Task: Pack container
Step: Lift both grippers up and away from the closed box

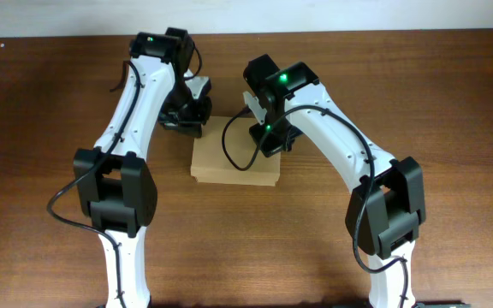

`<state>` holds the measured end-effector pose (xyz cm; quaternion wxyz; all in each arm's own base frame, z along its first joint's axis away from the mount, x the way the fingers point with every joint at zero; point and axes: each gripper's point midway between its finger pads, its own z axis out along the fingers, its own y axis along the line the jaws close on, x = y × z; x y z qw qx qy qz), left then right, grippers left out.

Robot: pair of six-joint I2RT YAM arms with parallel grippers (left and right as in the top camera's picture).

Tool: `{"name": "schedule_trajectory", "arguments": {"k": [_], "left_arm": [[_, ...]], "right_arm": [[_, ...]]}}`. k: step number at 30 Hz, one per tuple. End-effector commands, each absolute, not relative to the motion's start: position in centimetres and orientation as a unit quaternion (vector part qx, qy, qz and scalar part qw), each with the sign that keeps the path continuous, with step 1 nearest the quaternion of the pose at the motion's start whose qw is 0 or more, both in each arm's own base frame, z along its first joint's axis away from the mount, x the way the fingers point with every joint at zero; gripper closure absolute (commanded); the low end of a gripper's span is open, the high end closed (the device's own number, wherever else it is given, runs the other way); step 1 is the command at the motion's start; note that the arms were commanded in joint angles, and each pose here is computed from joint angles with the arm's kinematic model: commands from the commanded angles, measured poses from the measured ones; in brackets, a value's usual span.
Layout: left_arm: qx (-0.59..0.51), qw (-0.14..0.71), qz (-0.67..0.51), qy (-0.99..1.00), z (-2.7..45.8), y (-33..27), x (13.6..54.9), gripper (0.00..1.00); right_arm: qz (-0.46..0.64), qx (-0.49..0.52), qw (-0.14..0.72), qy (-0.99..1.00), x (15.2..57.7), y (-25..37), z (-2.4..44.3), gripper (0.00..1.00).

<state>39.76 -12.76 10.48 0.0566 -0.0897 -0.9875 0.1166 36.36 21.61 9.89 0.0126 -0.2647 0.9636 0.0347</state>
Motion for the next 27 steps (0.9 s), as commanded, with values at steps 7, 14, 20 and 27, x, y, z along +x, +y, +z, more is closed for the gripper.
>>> {"name": "schedule_trajectory", "arguments": {"k": [7, 14, 20, 27], "left_arm": [[-0.096, 0.077, 0.115, -0.986, 8.5, -12.4, 38.1, 0.98], [-0.092, 0.041, 0.117, -0.988, 11.3, -11.9, 39.8, 0.98], [-0.066, -0.065, 0.109, -0.99, 17.4, -9.1, 44.0, 0.98], [0.019, -0.171, 0.114, -0.978, 22.5, -3.1, 47.9, 0.93]], "right_arm": [[0.047, -0.256, 0.011, 0.965, 35.8, 22.0, 8.8, 0.96], [0.067, -0.231, 0.075, 0.968, 38.8, 20.9, 12.5, 0.96], [0.15, -0.132, 0.185, 0.962, 44.2, 15.8, 21.4, 0.96], [0.217, -0.017, 0.214, 0.952, 46.4, 7.3, 24.6, 0.96]]}}
